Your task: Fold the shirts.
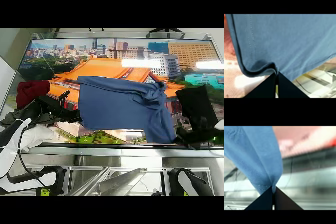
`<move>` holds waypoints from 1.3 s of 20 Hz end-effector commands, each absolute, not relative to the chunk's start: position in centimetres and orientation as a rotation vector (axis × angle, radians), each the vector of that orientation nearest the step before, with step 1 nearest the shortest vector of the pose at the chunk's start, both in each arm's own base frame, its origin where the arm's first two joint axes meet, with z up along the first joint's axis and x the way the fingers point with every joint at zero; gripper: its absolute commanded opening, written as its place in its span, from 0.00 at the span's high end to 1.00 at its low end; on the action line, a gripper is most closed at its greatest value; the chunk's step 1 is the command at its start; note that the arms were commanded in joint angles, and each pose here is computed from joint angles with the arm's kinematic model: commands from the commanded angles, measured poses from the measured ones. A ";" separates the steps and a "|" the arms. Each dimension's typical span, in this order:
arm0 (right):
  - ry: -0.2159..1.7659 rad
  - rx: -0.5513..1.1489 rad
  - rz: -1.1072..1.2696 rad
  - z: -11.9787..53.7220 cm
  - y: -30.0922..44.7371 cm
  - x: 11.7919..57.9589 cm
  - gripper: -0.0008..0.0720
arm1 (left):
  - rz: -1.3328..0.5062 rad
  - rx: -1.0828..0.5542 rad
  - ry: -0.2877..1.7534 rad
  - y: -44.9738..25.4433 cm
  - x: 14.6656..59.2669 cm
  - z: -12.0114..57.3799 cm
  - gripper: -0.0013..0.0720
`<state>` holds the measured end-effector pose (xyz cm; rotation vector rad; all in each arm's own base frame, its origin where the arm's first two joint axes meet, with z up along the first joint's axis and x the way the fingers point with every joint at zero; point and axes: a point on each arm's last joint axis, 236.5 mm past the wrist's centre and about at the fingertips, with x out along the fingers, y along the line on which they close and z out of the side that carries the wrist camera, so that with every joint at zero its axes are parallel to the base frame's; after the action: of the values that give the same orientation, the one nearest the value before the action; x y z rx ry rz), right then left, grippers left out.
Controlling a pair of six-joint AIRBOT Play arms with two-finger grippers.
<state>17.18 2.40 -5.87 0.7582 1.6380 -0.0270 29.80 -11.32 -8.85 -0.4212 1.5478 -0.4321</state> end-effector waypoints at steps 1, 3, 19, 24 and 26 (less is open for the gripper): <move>1.607 0.790 -0.026 -7.2 4.7 13.9 0.96 | -0.437 -0.422 1.555 -11.4 29.6 -8.8 0.96; 1.523 0.748 -0.021 -6.7 4.3 14.5 0.79 | -0.442 -0.423 1.564 -11.4 29.4 -8.7 0.95; 1.365 0.606 0.322 -7.9 -1.1 33.9 0.46 | -0.408 -0.493 1.553 -4.2 30.8 -6.5 0.04; 1.368 0.592 0.327 -10.2 -2.1 35.9 0.46 | -0.515 -0.564 1.624 -8.0 30.2 -9.5 0.04; 1.350 0.572 0.319 -10.5 -2.7 36.7 0.46 | -0.541 -0.544 1.668 -9.3 29.6 -10.5 0.04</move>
<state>35.34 -2.14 -9.59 0.5939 1.3720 0.3099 30.11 -7.48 -9.23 -0.5352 1.6313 -0.4935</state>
